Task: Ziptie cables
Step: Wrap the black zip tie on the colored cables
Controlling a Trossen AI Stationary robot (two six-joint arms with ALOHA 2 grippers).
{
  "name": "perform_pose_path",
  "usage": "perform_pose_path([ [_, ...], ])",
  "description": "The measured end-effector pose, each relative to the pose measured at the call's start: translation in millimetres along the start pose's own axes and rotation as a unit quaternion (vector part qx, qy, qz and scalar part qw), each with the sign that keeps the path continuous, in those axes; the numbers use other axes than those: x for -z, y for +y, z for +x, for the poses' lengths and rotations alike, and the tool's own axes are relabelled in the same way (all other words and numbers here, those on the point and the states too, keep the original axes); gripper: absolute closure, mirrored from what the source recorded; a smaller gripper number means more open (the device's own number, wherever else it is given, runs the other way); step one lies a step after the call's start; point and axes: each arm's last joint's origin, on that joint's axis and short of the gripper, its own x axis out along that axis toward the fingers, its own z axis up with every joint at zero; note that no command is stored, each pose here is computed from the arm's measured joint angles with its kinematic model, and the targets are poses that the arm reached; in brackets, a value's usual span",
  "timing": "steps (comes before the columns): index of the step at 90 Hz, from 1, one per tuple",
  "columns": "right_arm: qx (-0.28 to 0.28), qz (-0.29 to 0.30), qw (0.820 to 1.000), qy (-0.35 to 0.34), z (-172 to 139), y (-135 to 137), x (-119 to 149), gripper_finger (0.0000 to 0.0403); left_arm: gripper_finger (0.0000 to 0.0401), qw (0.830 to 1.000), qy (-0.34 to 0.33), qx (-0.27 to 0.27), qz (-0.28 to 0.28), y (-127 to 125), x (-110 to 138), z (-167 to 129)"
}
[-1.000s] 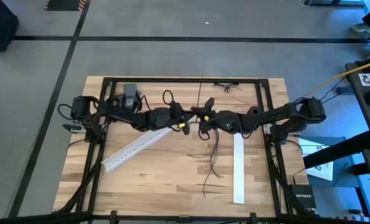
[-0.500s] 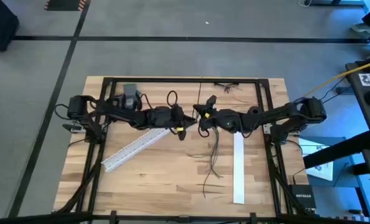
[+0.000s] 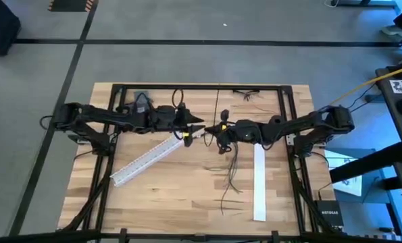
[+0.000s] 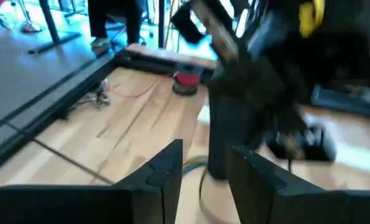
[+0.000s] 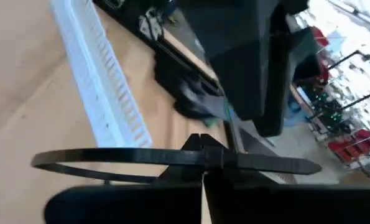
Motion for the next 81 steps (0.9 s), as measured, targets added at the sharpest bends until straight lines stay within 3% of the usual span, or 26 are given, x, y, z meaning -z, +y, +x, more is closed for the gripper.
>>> perform_pose_path([
  [19, 0.015, -0.012, 0.999, 0.032, 9, 8, 9, 0.0403, 0.0287, 0.998, -0.025, 0.030, -0.058, -1, 4, 12],
  [38, 0.020, -0.011, 0.999, 0.031, 12, 9, 10, 0.0403, 0.0287, 0.996, -0.027, 0.037, -0.076, 0, 15, 28],
  [81, 0.026, -0.010, 0.999, 0.030, 12, 9, 10, 0.0403, 0.0289, 0.996, -0.038, 0.061, -0.061, 1, 19, 37],
])
